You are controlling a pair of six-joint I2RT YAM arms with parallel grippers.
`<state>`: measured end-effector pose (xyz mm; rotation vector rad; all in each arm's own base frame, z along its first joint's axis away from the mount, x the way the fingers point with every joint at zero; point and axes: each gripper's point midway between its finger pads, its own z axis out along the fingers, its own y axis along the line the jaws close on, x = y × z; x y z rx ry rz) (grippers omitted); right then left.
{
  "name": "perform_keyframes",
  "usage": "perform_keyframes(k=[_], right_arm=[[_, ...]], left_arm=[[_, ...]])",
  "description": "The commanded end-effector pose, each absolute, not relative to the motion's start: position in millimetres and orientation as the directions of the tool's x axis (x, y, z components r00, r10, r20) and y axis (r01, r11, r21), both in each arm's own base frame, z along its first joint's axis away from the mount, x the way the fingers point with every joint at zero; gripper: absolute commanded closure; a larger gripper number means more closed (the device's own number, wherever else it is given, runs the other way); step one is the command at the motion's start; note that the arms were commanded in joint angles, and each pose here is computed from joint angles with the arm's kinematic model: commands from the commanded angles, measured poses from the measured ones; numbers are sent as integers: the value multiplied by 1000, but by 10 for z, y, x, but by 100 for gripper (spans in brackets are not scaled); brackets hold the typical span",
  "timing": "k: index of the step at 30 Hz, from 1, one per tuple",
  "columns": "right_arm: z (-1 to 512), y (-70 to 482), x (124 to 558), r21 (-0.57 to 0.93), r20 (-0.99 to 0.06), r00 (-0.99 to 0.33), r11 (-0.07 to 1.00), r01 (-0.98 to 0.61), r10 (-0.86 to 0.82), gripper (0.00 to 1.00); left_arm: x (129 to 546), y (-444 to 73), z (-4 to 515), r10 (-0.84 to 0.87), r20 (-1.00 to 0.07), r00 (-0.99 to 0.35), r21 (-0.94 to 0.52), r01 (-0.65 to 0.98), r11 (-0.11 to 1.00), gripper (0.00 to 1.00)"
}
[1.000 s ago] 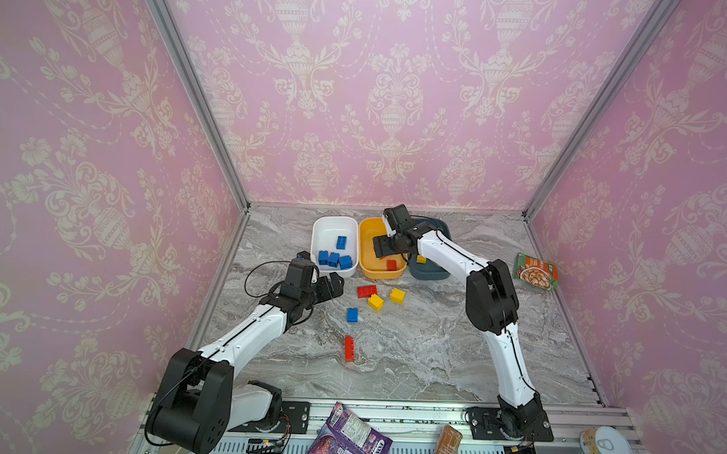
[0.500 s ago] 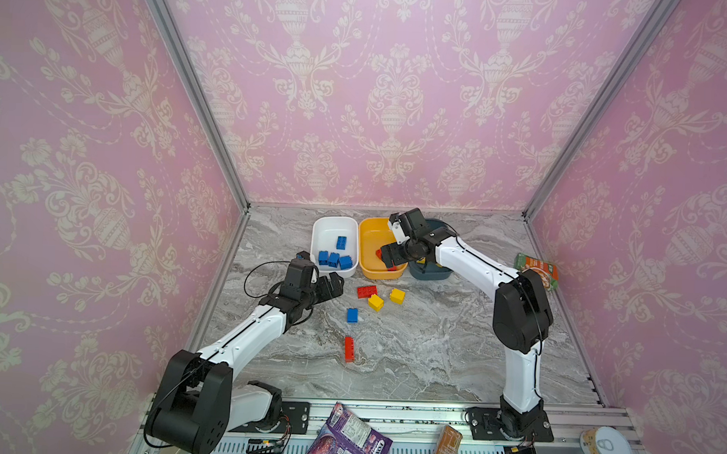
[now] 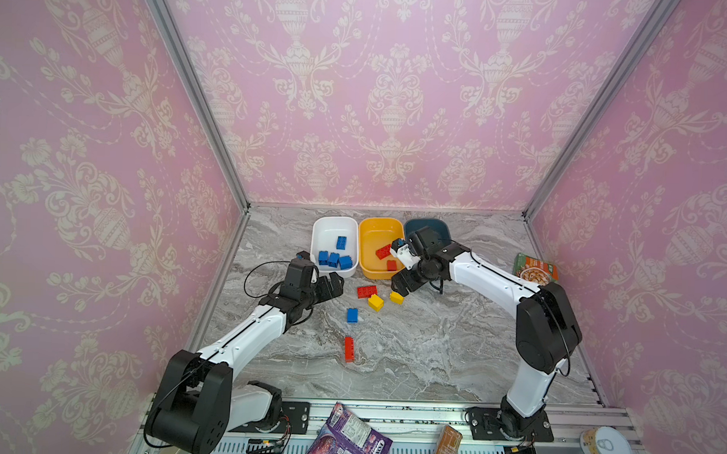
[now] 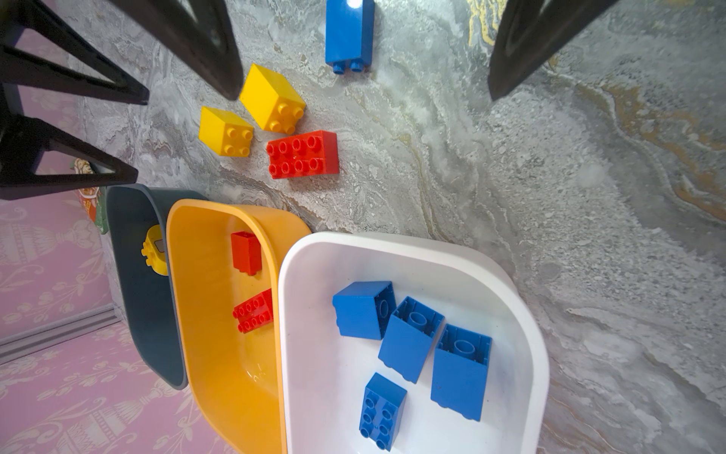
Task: Sort the legos into containers by color
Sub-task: 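Move the right gripper down to a yellow 2x2 brick and grasp it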
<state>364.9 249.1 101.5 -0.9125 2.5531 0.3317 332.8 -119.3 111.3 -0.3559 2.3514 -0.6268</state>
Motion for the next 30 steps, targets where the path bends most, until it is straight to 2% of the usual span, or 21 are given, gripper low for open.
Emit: perform_keyframes(k=[1,7,23,30], right_arm=[[934,2492,3492,28,-403,-638,688,-726,-657,9],[714,2476,3488,-21,-337,-598,640,-768,-728,12],[500,2615,3606,-6,-342,-567,605,-796,-749,29],[429,2667,3651,3,-357,-568,607,-795,-742,33]], left_arm=[[3306,-1189,1111,-409,-531,-742,-530,-85,844,1],[3295,-1185,1126,-406,-536,-740,-528,-82,845,1],[3305,-1194,1118,-399,-535,-744,-526,-77,847,1],[3297,-1189,1118,-397,-536,-745,-522,-77,850,1]])
